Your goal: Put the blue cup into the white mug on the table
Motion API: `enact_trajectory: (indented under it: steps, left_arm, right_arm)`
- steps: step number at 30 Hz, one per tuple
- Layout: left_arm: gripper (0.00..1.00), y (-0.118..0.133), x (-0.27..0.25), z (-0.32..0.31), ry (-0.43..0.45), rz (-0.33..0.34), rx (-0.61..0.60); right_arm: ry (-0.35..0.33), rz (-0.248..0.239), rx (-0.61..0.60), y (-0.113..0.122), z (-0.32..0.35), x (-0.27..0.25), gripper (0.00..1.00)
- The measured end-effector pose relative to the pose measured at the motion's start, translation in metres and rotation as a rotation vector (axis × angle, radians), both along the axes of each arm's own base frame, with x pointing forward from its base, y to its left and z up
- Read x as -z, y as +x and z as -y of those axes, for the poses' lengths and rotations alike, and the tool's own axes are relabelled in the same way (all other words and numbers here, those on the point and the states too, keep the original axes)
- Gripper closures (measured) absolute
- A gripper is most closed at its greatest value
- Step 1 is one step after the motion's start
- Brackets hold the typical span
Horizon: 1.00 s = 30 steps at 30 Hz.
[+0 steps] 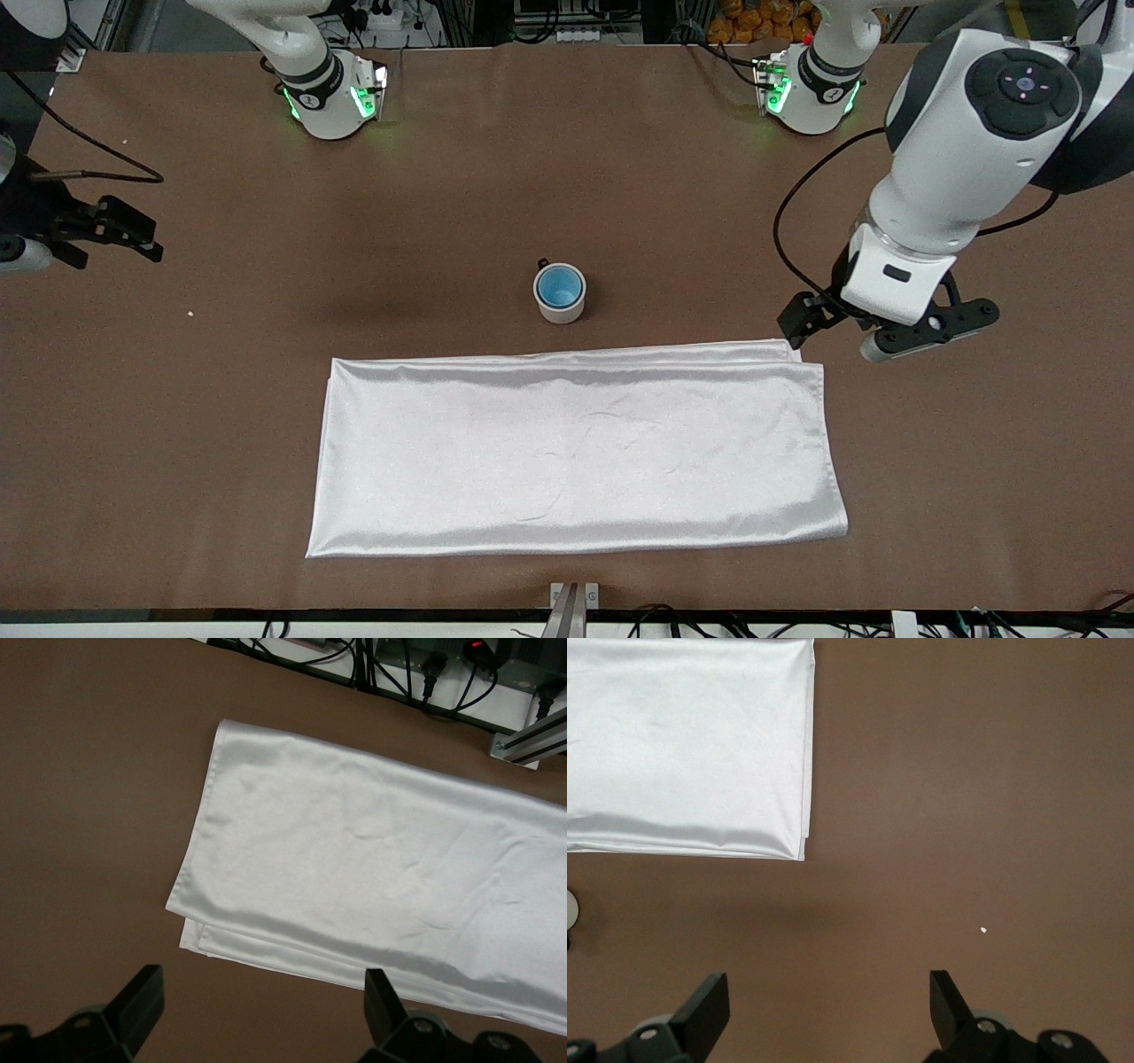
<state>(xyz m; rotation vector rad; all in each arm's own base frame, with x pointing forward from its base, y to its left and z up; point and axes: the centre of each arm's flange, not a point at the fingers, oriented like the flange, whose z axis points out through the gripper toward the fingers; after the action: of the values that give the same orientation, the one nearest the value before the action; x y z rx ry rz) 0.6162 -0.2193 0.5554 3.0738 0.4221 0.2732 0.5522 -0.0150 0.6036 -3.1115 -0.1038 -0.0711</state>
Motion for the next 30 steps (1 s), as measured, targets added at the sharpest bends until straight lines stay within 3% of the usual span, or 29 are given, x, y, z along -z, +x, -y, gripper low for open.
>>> enact_trajectory:
  steps: [19, 30]
  left_arm:
    - [0.0, 0.011, -0.027, -0.093, 0.007, 0.001, 0.115]
    - [0.0, 0.004, -0.044, -0.15, 0.05, -0.024, 0.19]
  right_arm:
    - [-0.026, -0.026, 0.005, -0.008, 0.002, -0.021, 0.0]
    - [-0.026, -0.023, 0.012, -0.012, 0.002, -0.03, 0.0]
